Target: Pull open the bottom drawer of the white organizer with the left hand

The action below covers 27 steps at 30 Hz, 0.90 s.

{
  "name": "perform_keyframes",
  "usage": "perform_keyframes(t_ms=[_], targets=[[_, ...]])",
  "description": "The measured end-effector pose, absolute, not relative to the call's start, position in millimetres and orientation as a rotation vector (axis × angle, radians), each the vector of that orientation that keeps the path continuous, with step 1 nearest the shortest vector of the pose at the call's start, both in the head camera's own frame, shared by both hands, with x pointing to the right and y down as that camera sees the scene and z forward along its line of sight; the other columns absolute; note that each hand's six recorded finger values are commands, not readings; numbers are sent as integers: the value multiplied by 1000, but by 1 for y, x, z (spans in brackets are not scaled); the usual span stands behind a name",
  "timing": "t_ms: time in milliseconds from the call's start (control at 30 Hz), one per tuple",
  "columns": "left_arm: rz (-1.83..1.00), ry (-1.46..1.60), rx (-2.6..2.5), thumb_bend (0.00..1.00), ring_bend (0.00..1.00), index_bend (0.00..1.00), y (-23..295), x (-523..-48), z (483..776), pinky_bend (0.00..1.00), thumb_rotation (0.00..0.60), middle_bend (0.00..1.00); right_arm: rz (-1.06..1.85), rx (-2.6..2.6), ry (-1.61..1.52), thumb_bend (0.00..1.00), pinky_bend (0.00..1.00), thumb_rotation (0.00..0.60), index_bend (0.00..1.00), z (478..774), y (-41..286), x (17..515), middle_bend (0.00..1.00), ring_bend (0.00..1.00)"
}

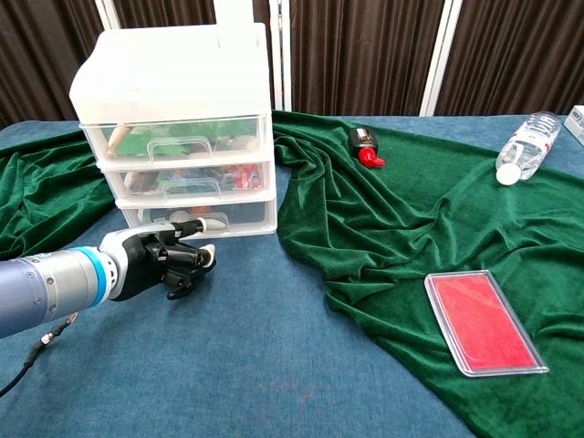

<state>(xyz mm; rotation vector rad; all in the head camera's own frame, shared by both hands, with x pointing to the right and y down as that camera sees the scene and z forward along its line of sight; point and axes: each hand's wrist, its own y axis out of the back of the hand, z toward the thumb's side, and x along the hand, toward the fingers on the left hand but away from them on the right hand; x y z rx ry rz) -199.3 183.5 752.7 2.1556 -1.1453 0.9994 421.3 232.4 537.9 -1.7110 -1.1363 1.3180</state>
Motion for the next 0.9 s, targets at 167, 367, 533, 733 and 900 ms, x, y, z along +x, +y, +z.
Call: perform_keyframes(t_ms=[167, 367, 533, 733, 900], targets=[[998, -1139, 2152, 704, 735, 77, 184, -198, 755, 788, 600, 808, 1318, -1712, -1135, 52, 0, 600, 8, 538, 232, 421, 0, 0], [989, -1104, 2137, 706, 735, 226, 185, -194, 756, 788, 600, 808, 1320, -1712, -1132, 52, 0, 600, 8, 539, 233, 421, 0, 0], [983, -1087, 2145, 707, 735, 243, 189, -193, 754, 788, 600, 808, 1320, -1712, -1130, 52, 0, 600, 8, 539, 233, 420, 0, 0], [979, -1060, 2164, 707, 735, 243, 196, -192, 750, 788, 600, 808, 1319, -1710, -1136, 52, 0, 600, 8, 538, 232, 421, 0, 0], [970, -1044, 2166, 708, 735, 243, 206, -195, 746, 788, 600, 808, 1316, -1710, -1136, 52, 0, 600, 8, 537, 233, 421, 0, 0]])
